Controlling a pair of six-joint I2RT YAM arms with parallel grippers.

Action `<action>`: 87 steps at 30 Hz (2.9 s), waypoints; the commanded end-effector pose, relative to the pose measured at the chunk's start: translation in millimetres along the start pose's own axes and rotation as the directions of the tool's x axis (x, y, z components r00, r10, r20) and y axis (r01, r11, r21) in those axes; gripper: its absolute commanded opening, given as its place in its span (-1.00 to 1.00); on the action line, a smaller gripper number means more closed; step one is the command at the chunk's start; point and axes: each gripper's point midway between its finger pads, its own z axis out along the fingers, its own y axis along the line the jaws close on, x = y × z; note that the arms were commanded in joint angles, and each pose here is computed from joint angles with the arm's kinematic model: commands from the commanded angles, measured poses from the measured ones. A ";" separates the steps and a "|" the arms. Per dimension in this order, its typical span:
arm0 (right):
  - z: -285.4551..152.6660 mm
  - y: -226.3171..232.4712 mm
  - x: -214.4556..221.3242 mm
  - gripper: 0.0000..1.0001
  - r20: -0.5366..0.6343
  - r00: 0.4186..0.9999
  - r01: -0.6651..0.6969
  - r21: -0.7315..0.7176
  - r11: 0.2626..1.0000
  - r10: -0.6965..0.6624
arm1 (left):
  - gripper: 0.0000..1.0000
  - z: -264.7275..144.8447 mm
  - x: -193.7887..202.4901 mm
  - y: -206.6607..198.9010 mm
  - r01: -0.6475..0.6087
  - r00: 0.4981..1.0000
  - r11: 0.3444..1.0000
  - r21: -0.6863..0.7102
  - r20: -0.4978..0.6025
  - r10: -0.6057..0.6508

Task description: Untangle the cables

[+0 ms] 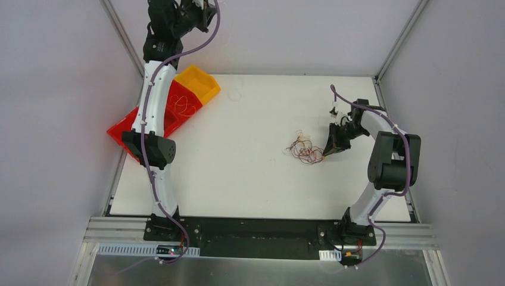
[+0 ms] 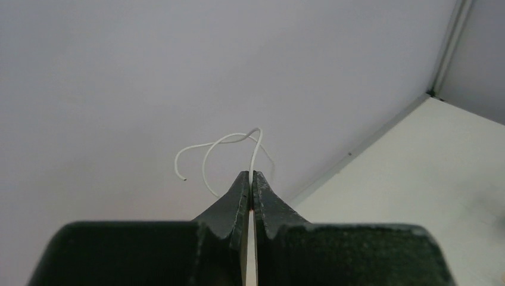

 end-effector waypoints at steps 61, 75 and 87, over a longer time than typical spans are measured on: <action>-3.5 7.3 7.5 -1.00 -0.005 1.000 -0.023 -0.021 1.000 0.023 | 0.13 -113.5 385.5 -258.5 0.503 0.228 0.849 -0.162 -0.922 -0.312; -0.1 7.7 11.2 -1.00 -0.019 0.999 -0.040 -0.030 0.999 0.039 | 0.04 -99.8 346.4 -229.9 0.394 0.364 0.910 -0.133 -0.886 -0.287; 0.1 7.6 12.7 -1.00 -0.034 0.998 -0.045 -0.032 0.998 0.044 | 0.08 -130.9 386.1 -241.2 0.380 0.222 0.914 -0.145 -0.944 -0.243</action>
